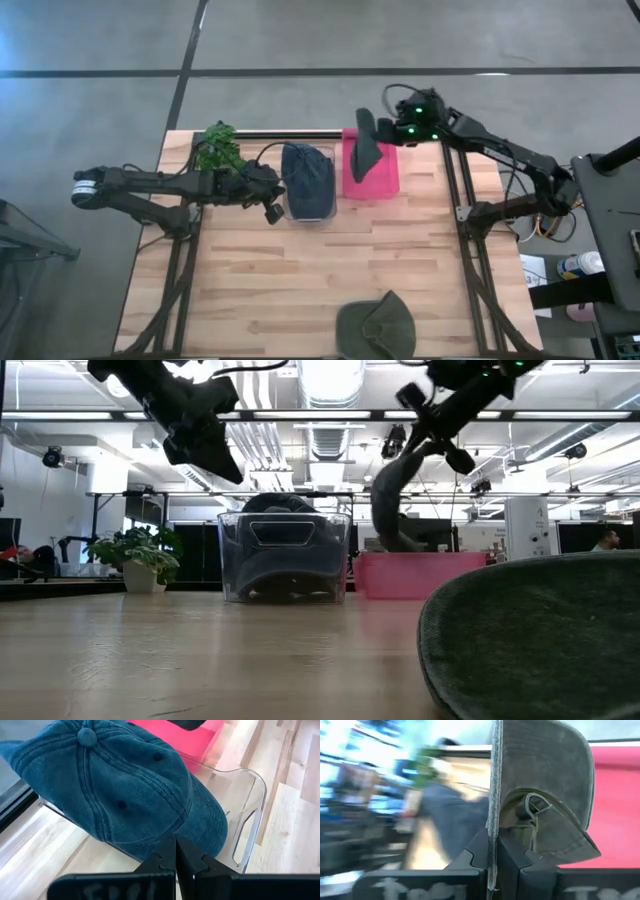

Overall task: Pick & Place hat
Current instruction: Put the left green cap into the red bin

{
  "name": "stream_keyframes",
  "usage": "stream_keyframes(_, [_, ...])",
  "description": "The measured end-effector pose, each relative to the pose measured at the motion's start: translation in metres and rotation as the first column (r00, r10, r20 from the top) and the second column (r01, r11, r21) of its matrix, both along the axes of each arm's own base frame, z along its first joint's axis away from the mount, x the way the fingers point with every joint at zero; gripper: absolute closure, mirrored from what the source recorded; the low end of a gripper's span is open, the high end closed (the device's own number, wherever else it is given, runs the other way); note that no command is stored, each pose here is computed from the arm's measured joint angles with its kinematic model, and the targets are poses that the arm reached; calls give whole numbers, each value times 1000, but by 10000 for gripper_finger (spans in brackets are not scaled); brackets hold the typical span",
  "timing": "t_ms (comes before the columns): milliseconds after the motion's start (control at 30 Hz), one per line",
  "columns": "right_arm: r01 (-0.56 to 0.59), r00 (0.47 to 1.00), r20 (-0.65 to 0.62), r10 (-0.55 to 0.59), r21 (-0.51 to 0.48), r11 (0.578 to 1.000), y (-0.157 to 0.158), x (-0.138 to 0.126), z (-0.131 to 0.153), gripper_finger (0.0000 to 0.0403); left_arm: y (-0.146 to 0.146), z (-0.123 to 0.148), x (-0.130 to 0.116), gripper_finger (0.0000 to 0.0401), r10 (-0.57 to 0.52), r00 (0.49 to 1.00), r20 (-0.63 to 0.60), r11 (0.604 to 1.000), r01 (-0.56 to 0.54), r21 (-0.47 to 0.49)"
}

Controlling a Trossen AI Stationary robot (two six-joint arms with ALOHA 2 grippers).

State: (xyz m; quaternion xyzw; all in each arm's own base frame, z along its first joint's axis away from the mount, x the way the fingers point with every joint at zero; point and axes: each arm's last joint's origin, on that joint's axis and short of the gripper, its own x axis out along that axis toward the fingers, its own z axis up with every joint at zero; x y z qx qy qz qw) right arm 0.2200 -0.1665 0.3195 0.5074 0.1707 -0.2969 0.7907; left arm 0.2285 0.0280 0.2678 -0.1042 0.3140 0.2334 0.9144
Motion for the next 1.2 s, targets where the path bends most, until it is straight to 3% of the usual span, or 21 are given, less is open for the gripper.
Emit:
stream_keyframes(100, [-81,977,202,71,43,996,6,-10,1,389,0,0,0,401,18,1000,12,1000,-18,-23])
stream_keyframes(200, [-208,947,273,166,131,969,18,-19,-7,389,-1,2,1,401,28,999,31,998,-26,-65])
stream_keyframes(267, [-321,917,311,251,200,926,28,-25,-13,390,-1,5,1,401,38,998,54,995,-33,-95])
stream_keyframes(367, [-516,829,406,385,290,806,44,-30,-18,390,-1,10,2,401,71,994,85,989,-59,-139])
stream_keyframes(467, [-649,755,470,458,428,629,61,-33,-32,390,-1,15,3,401,122,985,121,974,-96,-205])
stream_keyframes(500, [-663,747,467,473,471,582,67,-32,-38,390,-2,16,4,401,135,982,132,967,-101,-235])
stream_keyframes(600, [-657,751,425,506,562,502,81,-32,-59,390,-7,18,5,401,137,978,159,939,-77,-335])
stream_keyframes(733, [-723,674,424,605,547,421,100,-20,-78,390,-26,18,15,401,10,966,258,913,96,-398])
stream_keyframes(900, [-797,580,456,675,490,354,115,-1,-77,390,-58,16,39,401,-164,906,390,895,302,-327])
stream_keyframes(1033, [-840,512,469,719,449,305,127,12,-65,390,-62,16,62,399,-157,863,480,862,357,-361])
stream_keyframes(1200, [-873,463,482,744,394,288,133,23,-48,390,-65,14,87,361,-185,871,455,872,359,-333])
